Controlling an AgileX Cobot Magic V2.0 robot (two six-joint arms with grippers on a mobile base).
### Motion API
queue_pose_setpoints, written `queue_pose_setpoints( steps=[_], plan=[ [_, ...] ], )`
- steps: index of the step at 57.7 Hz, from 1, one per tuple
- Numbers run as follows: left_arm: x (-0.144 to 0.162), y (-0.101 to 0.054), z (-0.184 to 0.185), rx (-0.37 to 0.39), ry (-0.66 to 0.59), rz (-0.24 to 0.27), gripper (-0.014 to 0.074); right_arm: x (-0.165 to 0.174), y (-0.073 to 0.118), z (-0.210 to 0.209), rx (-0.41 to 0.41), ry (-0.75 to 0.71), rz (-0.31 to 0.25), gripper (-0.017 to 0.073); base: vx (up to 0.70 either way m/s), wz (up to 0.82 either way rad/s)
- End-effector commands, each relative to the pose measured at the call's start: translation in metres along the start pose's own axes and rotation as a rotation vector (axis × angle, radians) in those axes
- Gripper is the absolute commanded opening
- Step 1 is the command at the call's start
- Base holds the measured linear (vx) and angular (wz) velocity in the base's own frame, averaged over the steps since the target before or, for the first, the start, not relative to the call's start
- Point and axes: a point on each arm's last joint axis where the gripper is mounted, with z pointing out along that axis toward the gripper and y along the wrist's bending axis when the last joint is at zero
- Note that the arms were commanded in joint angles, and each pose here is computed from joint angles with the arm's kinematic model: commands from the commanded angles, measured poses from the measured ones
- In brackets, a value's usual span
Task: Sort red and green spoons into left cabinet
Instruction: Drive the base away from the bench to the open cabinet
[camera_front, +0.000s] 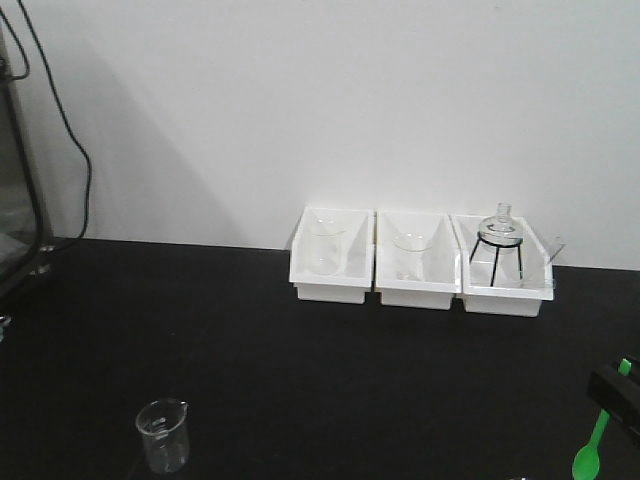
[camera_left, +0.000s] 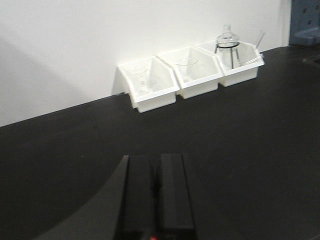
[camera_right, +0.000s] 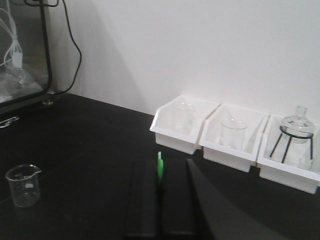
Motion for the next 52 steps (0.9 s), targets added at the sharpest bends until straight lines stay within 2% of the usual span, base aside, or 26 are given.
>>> queue_pose_setpoints(
  steps=[1,52],
  plan=[
    [-0.0143,0.0023,-0.0029,-0.024,-0.091,-0.017,-0.0001,-0.0107,0.0012,-0.0014,-0.014,-0.035,0.005,-0.0003,-0.09,0.36],
    [-0.0143,0.0023,-0.0029,-0.024,-0.091,-0.017,-0.0001,-0.0107,0.0013,-0.0014,-0.016,-0.036,0.005,-0.0003,-0.1,0.4]
  ],
)
